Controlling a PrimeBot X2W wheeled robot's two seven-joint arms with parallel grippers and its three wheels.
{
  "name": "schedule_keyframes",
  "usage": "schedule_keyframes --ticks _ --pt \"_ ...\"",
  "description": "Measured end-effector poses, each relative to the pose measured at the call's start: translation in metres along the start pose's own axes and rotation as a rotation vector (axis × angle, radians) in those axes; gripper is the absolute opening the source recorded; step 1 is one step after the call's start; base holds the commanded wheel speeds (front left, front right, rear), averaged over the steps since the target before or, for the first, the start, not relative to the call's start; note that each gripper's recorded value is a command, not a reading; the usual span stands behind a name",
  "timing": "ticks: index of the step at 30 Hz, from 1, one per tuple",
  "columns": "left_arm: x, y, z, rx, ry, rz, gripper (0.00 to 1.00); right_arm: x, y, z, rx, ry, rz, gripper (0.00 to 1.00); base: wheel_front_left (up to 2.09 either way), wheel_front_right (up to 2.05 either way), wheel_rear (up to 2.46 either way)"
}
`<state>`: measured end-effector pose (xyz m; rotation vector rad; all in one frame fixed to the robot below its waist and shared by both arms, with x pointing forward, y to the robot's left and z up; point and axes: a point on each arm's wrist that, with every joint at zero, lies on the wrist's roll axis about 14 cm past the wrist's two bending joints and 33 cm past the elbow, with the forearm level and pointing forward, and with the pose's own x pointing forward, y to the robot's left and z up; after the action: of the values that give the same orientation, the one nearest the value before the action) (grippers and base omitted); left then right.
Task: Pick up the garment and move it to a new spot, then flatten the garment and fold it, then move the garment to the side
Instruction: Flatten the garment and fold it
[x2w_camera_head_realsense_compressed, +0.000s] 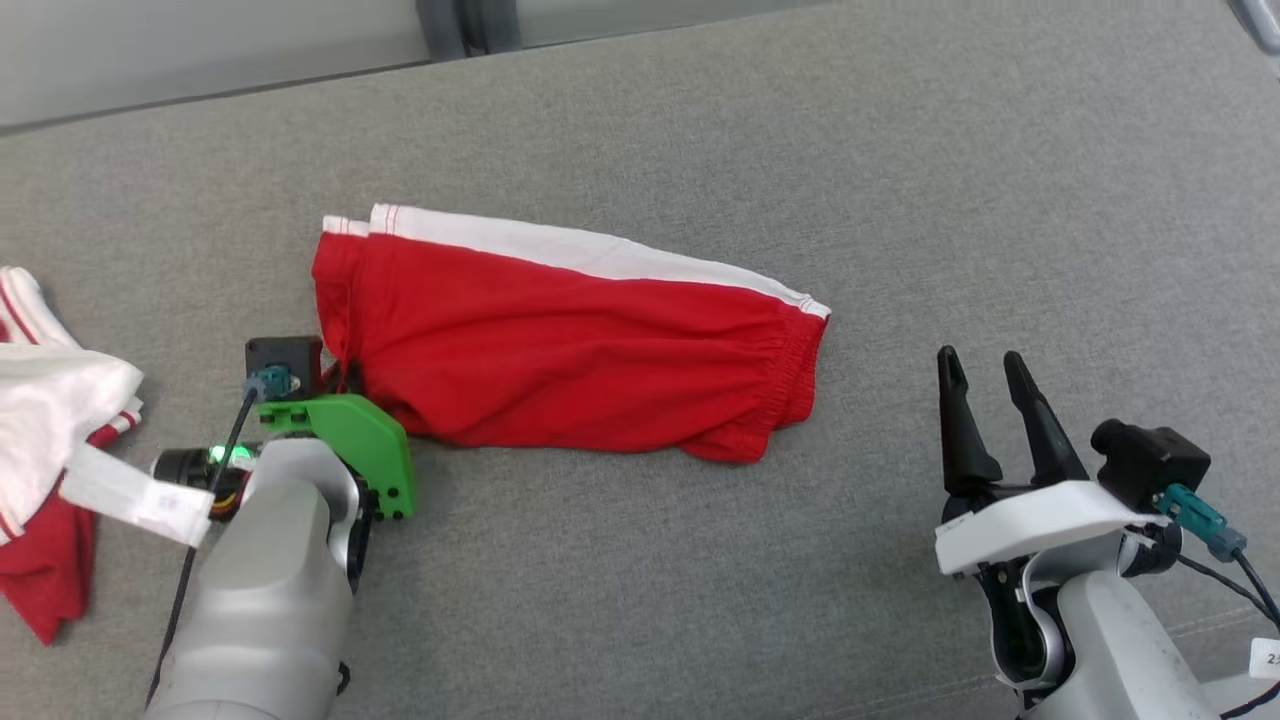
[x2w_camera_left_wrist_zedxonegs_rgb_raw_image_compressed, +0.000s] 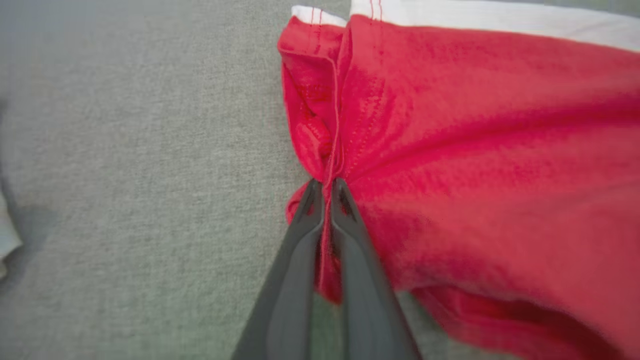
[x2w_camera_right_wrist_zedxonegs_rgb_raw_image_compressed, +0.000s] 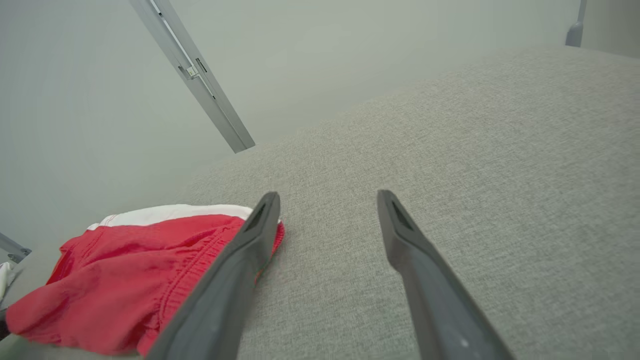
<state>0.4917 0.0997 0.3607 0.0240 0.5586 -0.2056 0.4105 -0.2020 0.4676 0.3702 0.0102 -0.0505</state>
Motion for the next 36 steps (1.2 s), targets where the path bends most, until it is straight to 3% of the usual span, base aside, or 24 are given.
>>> schedule_keyframes --ticks 6,17,18,19,28,36 --pt "-0.031 0.012 -0.018 -0.094 -0.011 0.049 0.00 -0.009 0.012 0.000 -0.023 0.005 0.037 1.00 0.00 0.00 0.00" --pt "-0.078 0.029 -0.039 -0.169 -0.057 0.106 0.00 -0.017 0.041 0.002 -0.043 0.001 0.122 1.00 0.00 0.00 0.00" --pt "-0.081 0.030 -0.039 -0.169 -0.068 0.115 0.38 -0.017 0.044 0.001 -0.042 0.003 0.131 1.00 0.00 0.00 0.00" --pt "-0.082 0.030 -0.039 -0.165 -0.075 0.119 1.00 -0.017 0.047 0.000 -0.041 0.006 0.138 1.00 0.00 0.00 0.00" --pt "-0.096 0.028 0.004 -0.128 -0.296 0.142 1.00 -0.002 0.076 -0.023 -0.042 0.075 0.223 1.00 0.00 0.00 0.00" --pt "-0.106 0.028 -0.003 -0.127 -0.316 0.142 1.00 0.021 0.094 -0.055 -0.053 0.176 0.267 1.00 0.00 0.00 0.00"
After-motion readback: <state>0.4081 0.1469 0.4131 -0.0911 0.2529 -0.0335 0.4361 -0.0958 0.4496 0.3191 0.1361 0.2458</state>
